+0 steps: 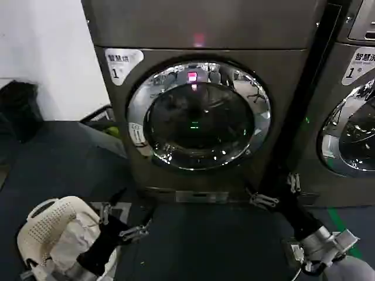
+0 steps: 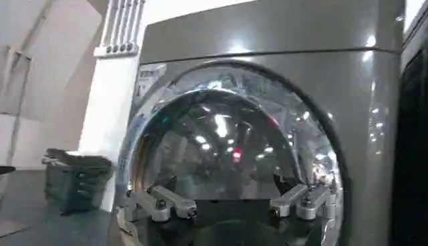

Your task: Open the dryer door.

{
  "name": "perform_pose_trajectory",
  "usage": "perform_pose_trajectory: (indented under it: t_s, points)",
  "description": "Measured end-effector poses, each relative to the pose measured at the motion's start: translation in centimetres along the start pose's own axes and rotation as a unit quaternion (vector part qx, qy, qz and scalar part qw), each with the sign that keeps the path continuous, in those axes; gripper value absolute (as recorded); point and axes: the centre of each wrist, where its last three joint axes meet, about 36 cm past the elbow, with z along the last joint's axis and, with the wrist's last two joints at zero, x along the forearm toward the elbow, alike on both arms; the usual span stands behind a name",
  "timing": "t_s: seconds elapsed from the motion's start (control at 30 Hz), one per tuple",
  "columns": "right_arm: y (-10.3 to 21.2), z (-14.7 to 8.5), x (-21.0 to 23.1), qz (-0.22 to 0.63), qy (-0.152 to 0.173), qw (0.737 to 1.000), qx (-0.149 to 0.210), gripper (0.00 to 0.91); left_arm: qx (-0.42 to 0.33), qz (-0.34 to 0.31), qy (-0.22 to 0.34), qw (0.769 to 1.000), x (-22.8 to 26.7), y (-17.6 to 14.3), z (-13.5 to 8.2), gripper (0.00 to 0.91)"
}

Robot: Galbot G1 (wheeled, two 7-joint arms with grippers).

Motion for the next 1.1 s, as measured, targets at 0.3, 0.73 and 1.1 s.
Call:
perform_pose_trajectory:
  t_s: [0.3,0.73,1.1]
  points:
    - [-1.9,0.6,-7.4,-0.046,0.000,0.999,-0.006,0.907,0.000,-0.005,0.007,1.000,0.5,-0.2,0.3,0.907]
    - [0.1,1.8,-19.5,-0.121,0.007,0.992,-0.021,0.907,0.003,-0.011,0.008,1.000,0.5,0.1,0.6,0.907]
    - [3.4,1.6,-26.5,-0.163,0.008,0.987,0.000,0.907,0.003,-0.008,0.009,1.000,0.7,0.2,0.5,0.907]
